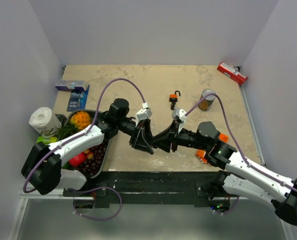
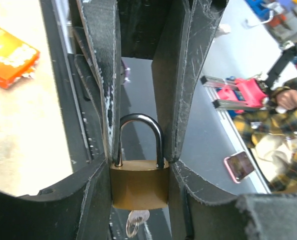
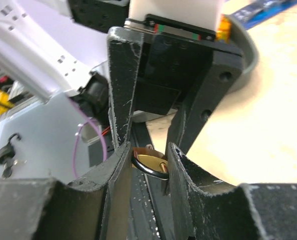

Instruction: Unlock with the key

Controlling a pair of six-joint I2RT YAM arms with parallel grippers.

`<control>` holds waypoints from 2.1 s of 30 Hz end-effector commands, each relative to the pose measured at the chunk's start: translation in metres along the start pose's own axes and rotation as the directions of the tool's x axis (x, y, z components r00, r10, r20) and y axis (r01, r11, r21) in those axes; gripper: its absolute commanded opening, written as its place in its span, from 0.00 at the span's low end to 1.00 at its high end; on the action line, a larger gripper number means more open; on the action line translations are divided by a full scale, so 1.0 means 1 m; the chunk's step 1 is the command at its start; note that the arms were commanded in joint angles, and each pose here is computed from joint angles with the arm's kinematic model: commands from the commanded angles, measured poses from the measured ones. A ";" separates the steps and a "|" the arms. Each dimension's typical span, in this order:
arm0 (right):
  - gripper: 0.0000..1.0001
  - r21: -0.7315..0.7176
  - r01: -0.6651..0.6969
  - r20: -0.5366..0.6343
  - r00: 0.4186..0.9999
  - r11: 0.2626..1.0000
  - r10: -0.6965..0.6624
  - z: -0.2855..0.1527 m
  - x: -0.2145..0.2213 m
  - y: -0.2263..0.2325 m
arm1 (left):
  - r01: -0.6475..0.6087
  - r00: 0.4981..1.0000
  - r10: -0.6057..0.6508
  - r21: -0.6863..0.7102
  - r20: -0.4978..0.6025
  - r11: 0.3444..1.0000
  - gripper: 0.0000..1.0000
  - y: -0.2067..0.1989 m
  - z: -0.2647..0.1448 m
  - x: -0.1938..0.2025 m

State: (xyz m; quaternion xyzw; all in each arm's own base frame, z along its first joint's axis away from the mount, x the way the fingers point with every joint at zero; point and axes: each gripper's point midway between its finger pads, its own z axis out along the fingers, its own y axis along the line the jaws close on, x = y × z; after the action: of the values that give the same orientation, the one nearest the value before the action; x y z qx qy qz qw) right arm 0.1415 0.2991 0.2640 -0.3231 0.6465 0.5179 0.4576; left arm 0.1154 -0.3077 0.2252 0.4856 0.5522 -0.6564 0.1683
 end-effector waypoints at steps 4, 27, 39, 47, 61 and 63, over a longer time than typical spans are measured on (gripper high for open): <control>0.00 0.199 -0.008 0.092 0.996 0.980 -0.011 -0.010 -0.022 -0.030 | -0.011 1.000 0.011 -0.058 -0.004 0.998 0.00 0.003 -0.004 -0.004; 0.05 0.280 -0.068 0.091 0.995 0.957 0.044 -0.012 -0.020 -0.043 | -0.019 1.000 0.021 -0.325 0.001 0.946 0.00 0.047 -0.014 -0.006; 0.35 0.241 -0.075 0.061 0.996 0.968 0.062 0.000 -0.011 -0.044 | -0.022 1.000 0.023 -0.319 -0.001 0.947 0.00 0.046 -0.014 -0.005; 0.38 0.242 -0.072 0.032 0.997 0.968 0.066 0.011 -0.001 -0.051 | -0.024 1.000 0.025 -0.309 -0.002 0.951 0.00 0.044 -0.013 -0.005; 0.00 0.289 -0.158 0.032 0.987 0.944 0.155 0.018 0.022 -0.068 | 0.015 1.000 -0.017 -0.454 0.001 0.891 0.15 0.070 -0.024 0.001; 0.00 0.280 -0.165 0.056 0.986 0.946 0.155 0.016 0.020 -0.066 | 0.020 1.000 -0.021 -0.464 0.002 0.886 0.47 0.072 -0.025 0.001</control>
State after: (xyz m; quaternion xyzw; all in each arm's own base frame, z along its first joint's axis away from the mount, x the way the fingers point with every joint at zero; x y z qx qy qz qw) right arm 0.1971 0.2965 0.2048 -0.2192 0.7498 0.4311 0.4515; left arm 0.1602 -0.3059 0.1724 0.4259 0.6987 -0.5315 0.2189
